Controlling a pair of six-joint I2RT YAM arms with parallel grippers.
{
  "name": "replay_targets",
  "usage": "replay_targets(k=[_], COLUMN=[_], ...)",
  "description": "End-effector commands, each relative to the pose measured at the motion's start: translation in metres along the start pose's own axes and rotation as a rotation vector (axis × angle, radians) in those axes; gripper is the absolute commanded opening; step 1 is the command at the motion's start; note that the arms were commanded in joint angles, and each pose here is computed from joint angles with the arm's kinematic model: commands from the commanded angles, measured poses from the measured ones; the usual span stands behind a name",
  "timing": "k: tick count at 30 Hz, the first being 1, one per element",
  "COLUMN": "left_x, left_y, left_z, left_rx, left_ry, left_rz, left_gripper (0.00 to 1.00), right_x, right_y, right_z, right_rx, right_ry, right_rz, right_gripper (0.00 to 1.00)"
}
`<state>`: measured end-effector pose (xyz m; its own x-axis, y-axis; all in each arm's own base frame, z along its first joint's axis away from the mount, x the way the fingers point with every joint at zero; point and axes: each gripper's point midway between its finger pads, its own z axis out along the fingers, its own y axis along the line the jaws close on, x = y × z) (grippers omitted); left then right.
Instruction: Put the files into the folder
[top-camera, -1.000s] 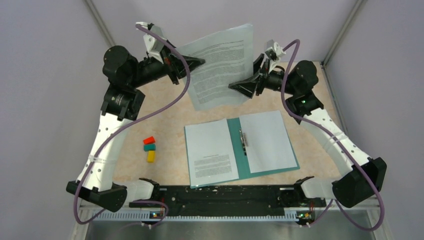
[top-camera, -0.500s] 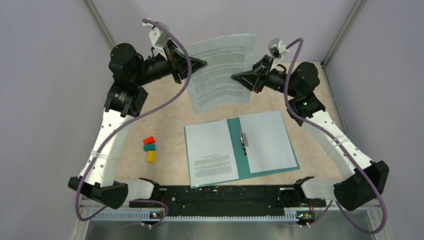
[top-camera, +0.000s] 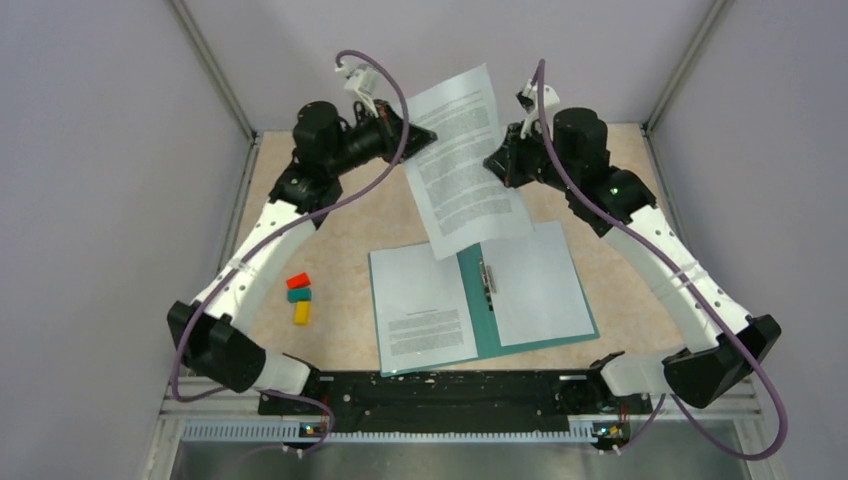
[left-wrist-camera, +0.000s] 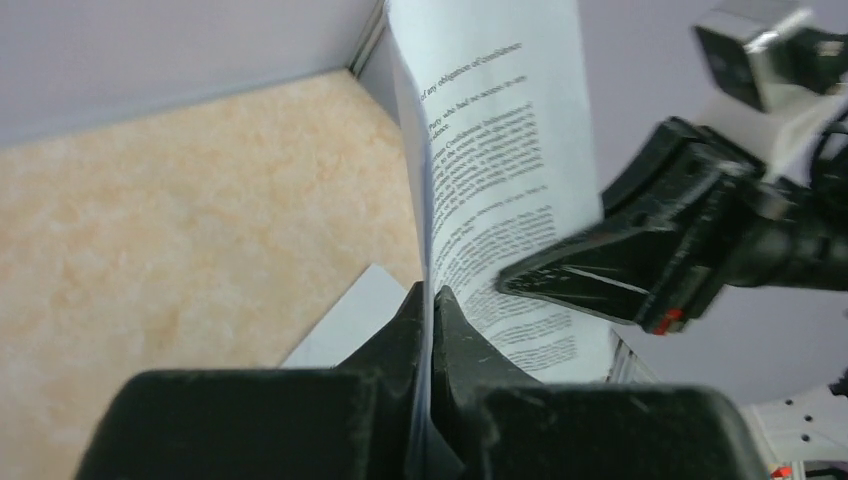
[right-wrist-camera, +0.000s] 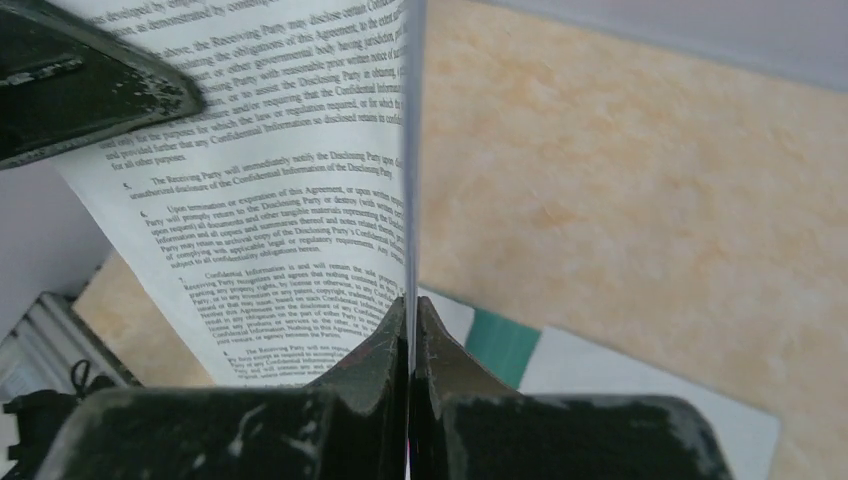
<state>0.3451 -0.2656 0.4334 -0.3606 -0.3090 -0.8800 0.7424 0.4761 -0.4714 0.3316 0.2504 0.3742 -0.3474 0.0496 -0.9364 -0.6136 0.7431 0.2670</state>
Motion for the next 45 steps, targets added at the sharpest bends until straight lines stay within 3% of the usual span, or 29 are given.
replay_targets(k=[1, 11, 21, 26, 31, 37, 45], left_x=[0.06, 0.19, 0.263, 0.286, 0.305, 0.315, 0.295], left_y=[0.028, 0.059, 0.057, 0.064, 0.075, 0.087, 0.105], left_z=[0.04, 0.117, 0.151, 0.158, 0.157, 0.156, 0.143], left_rx=[-0.068, -0.096, -0.12, -0.147, -0.187, -0.246, -0.375], left_ry=[0.064, 0.275, 0.348, 0.351, 0.351, 0.348, 0.3], left_rz=[-0.161, -0.316, -0.355, -0.329, -0.317, -0.291, -0.211], left_gripper=[0.0, 0.0, 0.0, 0.0, 0.1, 0.15, 0.42], right_x=[0.067, 0.189, 0.227, 0.246, 0.264, 0.269, 0.27], right_y=[-0.055, -0.144, -0.181, -0.195, -0.21, -0.219, -0.213], right_z=[-0.028, -0.084, -0.101, -0.101, -0.102, -0.101, -0.093], right_rx=[0.311, 0.618, 0.775, 0.808, 0.839, 0.86, 0.789], right_ry=[0.244, 0.441, 0.559, 0.6, 0.645, 0.674, 0.689], right_rz=[0.002, 0.189, 0.195, 0.175, 0.15, 0.115, 0.1], right_gripper=[0.0, 0.0, 0.0, 0.0, 0.0, 0.0, 0.0])
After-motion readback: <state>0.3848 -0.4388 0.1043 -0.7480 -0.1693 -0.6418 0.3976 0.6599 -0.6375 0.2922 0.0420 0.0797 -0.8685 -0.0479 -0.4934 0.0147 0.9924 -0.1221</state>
